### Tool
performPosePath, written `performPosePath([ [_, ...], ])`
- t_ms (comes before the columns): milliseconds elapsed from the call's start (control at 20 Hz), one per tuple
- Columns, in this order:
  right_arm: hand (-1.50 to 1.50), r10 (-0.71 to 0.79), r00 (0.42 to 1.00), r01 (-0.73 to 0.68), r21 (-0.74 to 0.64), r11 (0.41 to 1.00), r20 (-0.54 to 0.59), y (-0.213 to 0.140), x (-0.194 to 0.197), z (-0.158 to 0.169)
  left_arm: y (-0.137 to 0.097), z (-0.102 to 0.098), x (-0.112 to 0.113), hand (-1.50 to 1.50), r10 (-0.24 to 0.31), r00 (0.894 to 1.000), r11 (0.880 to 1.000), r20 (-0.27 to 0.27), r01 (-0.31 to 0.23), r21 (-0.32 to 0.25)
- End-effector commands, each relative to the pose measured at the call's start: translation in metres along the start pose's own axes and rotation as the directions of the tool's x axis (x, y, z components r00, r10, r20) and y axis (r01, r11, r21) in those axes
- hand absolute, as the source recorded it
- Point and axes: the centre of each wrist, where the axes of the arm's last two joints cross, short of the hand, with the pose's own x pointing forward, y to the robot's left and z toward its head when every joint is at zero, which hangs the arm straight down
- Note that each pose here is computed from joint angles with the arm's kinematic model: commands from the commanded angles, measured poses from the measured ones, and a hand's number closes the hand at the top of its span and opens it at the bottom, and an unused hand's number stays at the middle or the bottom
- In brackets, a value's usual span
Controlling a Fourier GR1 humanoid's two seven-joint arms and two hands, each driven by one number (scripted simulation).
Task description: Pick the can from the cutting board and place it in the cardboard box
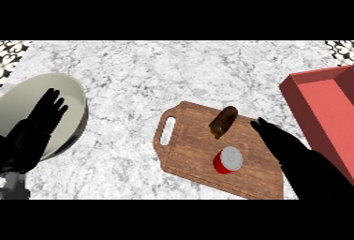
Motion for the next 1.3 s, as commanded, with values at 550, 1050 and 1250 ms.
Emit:
performPosePath([
  [550,-1.5,0.069,0.99,-0.051,0.138,0.989,-0.125,0.011,0.034,-0.042,-0.001,-0.011,0.0,0.0,0.001,1.0,1.0,0.008,-0.001,0.014],
  [1050,-1.5,0.067,0.995,-0.06,0.095,0.994,-0.071,0.022,0.043,-0.047,0.0,0.007,-0.007,0.0,-0.001,1.0,0.999,0.002,0.001,0.049],
  [1250,-1.5,0.121,0.989,-0.11,0.12,0.987,-0.085,0.013,0.035,-0.055,0.009,0.007,-0.007,0.0,0.003,1.0,1.0,0.001,-0.003,0.027],
])
